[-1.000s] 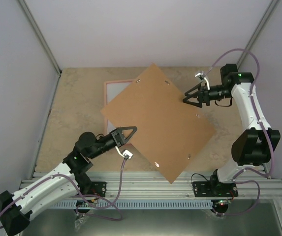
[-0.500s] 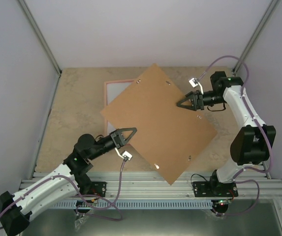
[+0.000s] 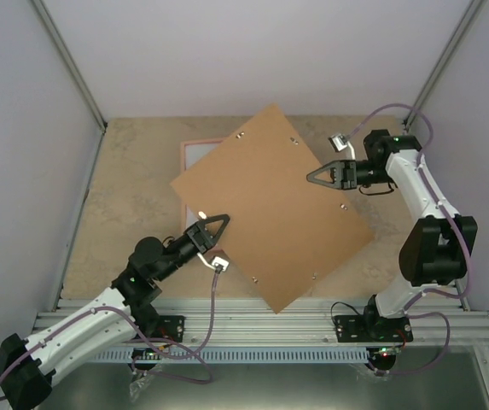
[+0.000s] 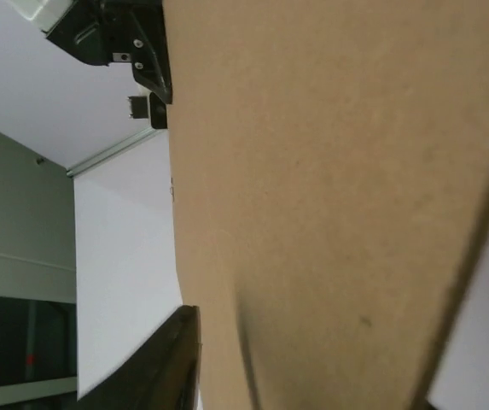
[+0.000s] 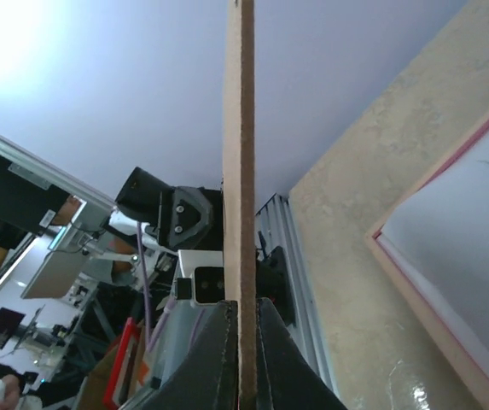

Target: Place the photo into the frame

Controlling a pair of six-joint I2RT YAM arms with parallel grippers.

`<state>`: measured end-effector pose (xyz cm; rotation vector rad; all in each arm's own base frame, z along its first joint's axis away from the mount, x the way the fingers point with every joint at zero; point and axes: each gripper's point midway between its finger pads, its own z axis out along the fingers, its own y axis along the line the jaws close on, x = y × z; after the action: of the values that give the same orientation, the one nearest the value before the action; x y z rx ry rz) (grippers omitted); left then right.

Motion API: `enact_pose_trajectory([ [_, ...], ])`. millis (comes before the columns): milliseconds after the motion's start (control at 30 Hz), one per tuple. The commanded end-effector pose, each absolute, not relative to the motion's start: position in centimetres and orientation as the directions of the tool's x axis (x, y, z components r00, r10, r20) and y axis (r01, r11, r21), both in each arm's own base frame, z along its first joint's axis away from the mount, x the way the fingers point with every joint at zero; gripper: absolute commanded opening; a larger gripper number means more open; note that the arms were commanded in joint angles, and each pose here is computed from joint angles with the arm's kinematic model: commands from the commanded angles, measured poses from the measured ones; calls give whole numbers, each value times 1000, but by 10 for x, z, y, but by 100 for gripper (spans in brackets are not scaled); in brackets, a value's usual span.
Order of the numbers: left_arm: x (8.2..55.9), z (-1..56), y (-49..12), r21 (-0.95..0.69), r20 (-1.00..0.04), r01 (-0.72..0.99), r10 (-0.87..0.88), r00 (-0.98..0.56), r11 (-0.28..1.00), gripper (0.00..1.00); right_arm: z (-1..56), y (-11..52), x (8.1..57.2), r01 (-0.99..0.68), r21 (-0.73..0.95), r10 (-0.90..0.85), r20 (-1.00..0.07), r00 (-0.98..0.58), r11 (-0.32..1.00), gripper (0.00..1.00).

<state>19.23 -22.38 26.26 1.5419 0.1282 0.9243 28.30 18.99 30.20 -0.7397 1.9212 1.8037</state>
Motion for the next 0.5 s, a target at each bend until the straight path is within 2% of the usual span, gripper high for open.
enact_pose_trajectory([
  [0, 197, 282, -216, 904, 390, -403, 655, 647, -140, 49, 329, 170, 306, -690, 722, 46, -688, -724, -46, 1],
  [67, 202, 278, -212, 921, 353, -365, 685, 637, -135, 66, 333, 151, 321, -693, 720, 109, -687, -718, -29, 1],
  [167, 213, 272, -201, 949, 277, -294, 748, 603, -115, 77, 336, 130, 340, -684, 729, 182, -669, -721, -28, 1],
  [300, 225, 265, -185, 981, 153, -181, 821, 549, -62, 84, 331, 113, 360, -659, 752, 238, -634, -736, -36, 0],
  [367, 231, 272, -178, 993, 52, -114, 853, 519, 9, 87, 328, 112, 364, -659, 751, 240, -634, -735, -33, 1],
  [467, 243, 274, -171, 995, -91, 1, 885, 457, 102, 87, 325, 111, 369, -646, 763, 239, -621, -747, -36, 1],
])
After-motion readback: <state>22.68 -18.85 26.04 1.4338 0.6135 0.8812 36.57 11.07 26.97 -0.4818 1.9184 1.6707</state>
